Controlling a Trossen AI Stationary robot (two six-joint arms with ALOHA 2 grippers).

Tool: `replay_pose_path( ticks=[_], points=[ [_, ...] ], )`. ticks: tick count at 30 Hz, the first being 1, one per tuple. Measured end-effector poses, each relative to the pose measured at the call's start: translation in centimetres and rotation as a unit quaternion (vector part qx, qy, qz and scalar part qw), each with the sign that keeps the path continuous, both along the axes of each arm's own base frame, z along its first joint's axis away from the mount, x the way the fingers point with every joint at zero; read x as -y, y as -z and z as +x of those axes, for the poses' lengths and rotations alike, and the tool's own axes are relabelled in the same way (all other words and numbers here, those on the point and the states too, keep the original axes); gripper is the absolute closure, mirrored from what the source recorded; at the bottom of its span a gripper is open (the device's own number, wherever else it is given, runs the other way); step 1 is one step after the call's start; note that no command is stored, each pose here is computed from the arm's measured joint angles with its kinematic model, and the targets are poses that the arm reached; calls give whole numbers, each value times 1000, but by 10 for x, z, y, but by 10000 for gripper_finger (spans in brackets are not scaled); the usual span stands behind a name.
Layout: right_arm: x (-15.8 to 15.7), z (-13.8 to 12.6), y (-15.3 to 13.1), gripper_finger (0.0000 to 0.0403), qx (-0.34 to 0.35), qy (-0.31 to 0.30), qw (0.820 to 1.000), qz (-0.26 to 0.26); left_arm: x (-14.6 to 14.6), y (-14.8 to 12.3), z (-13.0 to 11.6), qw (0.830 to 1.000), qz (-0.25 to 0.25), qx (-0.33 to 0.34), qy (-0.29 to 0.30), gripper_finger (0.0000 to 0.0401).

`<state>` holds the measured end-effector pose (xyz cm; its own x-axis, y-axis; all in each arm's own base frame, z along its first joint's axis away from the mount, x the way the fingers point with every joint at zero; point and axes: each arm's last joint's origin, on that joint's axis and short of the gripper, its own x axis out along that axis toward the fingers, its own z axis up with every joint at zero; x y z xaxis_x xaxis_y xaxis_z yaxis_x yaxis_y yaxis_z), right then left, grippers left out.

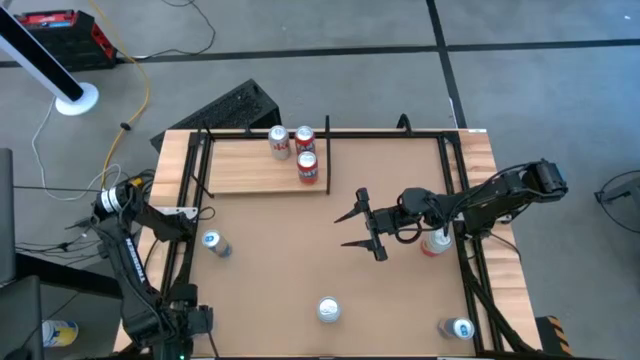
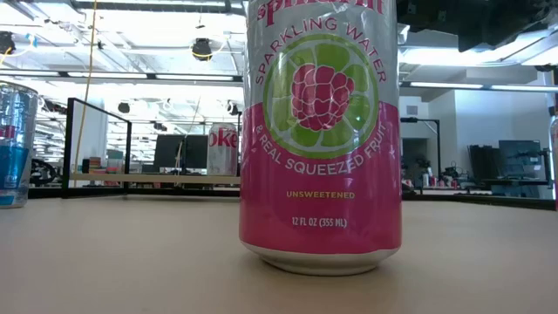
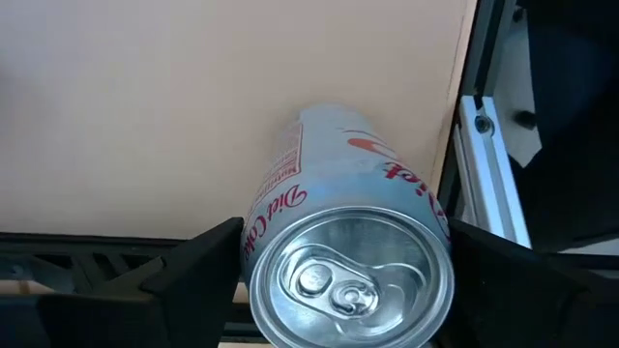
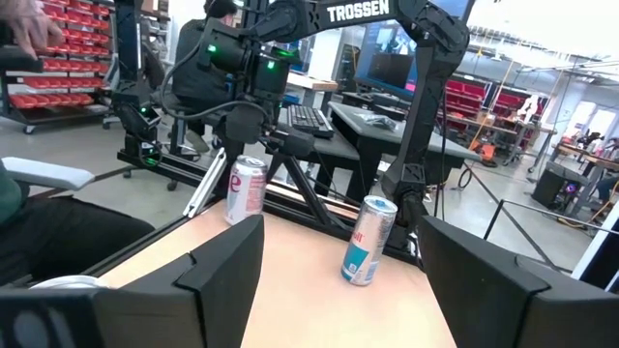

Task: Place canned beverage on shelf
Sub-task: Put the red-silver soda can on the shelf aligned with the other red-silver soda can

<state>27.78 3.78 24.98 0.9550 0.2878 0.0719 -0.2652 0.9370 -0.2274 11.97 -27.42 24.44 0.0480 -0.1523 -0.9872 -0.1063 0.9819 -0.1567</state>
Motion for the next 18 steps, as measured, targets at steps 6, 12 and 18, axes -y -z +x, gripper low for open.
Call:
replay_pose_path(
  ticks=[6,12,18],
  points=[
    [0,0,0,106,0,0,1000,0,0,0,0,1000,2,4,12,76],
    [0,0,0,106,0,0,1000,0,-2,0,3,1000,2,5,20,104],
    [0,0,0,106,0,0,1000,0,-12,0,24,999,13,25,28,122]
  ],
)
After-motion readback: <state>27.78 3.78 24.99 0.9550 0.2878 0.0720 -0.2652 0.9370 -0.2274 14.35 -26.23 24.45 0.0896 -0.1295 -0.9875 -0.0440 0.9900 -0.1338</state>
